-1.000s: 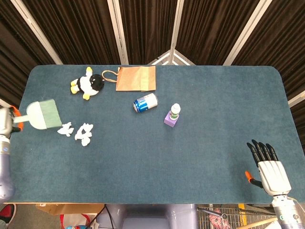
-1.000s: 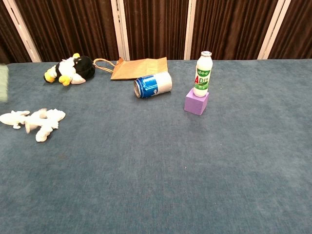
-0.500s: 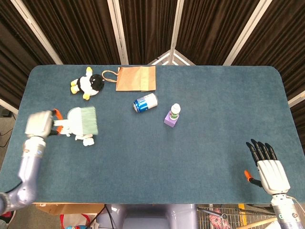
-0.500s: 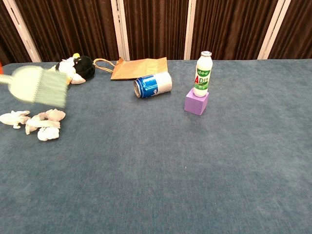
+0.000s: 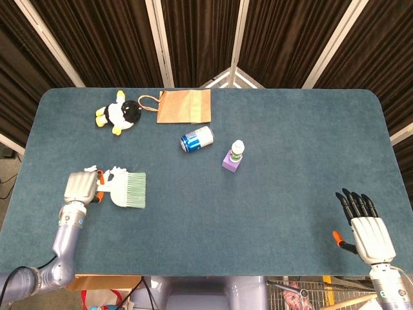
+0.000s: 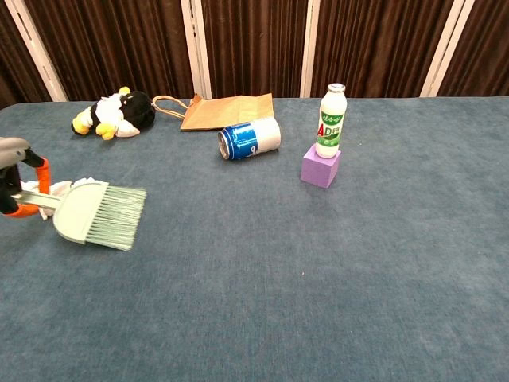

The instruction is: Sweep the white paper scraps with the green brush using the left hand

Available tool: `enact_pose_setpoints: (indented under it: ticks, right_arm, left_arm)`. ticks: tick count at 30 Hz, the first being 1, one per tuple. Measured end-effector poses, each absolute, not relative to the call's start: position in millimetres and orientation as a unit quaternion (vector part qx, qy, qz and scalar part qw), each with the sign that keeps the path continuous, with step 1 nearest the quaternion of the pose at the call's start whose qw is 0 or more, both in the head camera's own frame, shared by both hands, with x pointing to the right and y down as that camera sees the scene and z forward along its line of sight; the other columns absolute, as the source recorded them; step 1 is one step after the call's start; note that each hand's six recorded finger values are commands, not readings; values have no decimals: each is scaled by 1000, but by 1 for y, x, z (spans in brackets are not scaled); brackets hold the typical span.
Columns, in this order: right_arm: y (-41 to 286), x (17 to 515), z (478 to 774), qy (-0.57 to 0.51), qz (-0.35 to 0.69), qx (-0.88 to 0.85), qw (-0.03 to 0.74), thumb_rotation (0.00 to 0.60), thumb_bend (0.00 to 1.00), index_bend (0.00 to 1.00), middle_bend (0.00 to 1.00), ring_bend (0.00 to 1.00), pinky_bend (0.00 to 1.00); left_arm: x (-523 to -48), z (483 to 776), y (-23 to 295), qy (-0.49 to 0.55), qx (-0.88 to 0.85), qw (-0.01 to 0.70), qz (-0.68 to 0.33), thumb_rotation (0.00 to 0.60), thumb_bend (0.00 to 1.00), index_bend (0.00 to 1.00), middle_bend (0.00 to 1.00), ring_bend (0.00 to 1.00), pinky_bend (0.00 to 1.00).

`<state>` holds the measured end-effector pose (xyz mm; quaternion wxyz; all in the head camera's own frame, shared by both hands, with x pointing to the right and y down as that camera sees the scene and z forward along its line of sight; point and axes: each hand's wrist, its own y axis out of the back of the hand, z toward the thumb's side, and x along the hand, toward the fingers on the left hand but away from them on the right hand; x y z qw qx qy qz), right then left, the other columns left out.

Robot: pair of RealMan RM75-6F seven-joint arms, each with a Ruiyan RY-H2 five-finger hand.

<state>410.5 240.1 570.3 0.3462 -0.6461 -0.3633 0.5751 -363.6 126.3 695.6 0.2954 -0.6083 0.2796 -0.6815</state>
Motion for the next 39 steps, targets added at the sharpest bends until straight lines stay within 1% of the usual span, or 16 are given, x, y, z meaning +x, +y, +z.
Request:
enact_pose_setpoints:
  ticks: [6, 10, 12, 14, 18, 20, 24, 27, 31, 34, 37, 38, 39]
  right_arm:
    - [240, 409, 572, -362, 576, -646, 347, 600, 321, 0, 0, 0, 12]
    - [240, 407, 573, -360, 576, -646, 349, 600, 321, 0, 0, 0, 12]
    - [240, 407, 573, -360, 576, -646, 349, 600, 321, 0, 0, 0, 12]
    - [240, 406, 573, -359, 575, -646, 350, 600, 321, 0, 0, 0, 13]
    - [240, 405, 574, -358, 575, -647, 351, 600, 322, 0, 0, 0, 13]
    - [239, 405, 574, -357, 575, -647, 351, 600, 321, 0, 0, 0, 12]
    - [239, 405, 575, -357, 576, -647, 350, 600, 321, 0, 0, 0, 12]
    - [239, 406, 575, -358, 577, -646, 350, 600, 320, 0, 0, 0, 12]
    - [239, 407, 574, -360, 576, -646, 349, 600, 321, 0, 0, 0, 13]
    - [239, 408, 574, -359, 577, -646, 348, 600, 321, 0, 0, 0, 12]
    - [239, 408, 574, -361, 577, -645, 348, 600, 321, 0, 0, 0, 12]
    - [239, 408, 574, -361, 577, -645, 348, 600, 321, 0, 0, 0, 12]
    - [239, 408, 574, -361, 577, -645, 347, 600, 320, 0, 0, 0, 12]
  left_arm:
    - [-424, 672, 110, 300, -558, 305, -711, 600, 788, 668, 1000, 1000, 1000]
    - [-481, 645, 100, 322, -514, 303, -735, 600, 788, 668, 1000, 1000, 1000]
    - [-501, 634, 97, 336, -500, 299, -740, 600, 788, 667, 1000, 1000, 1000]
    - [-515, 625, 95, 357, -494, 290, -738, 600, 788, 667, 1000, 1000, 1000]
    - [-523, 611, 89, 407, -501, 274, -713, 600, 788, 665, 1000, 1000, 1000]
    - [-515, 603, 85, 435, -520, 269, -684, 600, 788, 664, 1000, 1000, 1000]
    - [-486, 597, 88, 444, -562, 269, -644, 600, 781, 658, 1000, 1000, 1000]
    - [-454, 596, 100, 431, -603, 267, -616, 600, 769, 651, 1000, 1000, 1000]
    - [-406, 601, 134, 391, -660, 256, -588, 600, 739, 640, 1000, 1000, 1000]
    - [-383, 612, 163, 355, -685, 247, -587, 600, 660, 632, 1000, 1000, 1000]
    - [-365, 624, 189, 322, -701, 242, -589, 600, 558, 604, 1000, 1000, 1000]
    - [-360, 627, 196, 314, -705, 240, -589, 600, 508, 586, 1000, 1000, 1000]
    - [-355, 630, 203, 306, -708, 239, -590, 600, 432, 566, 1000, 1000, 1000]
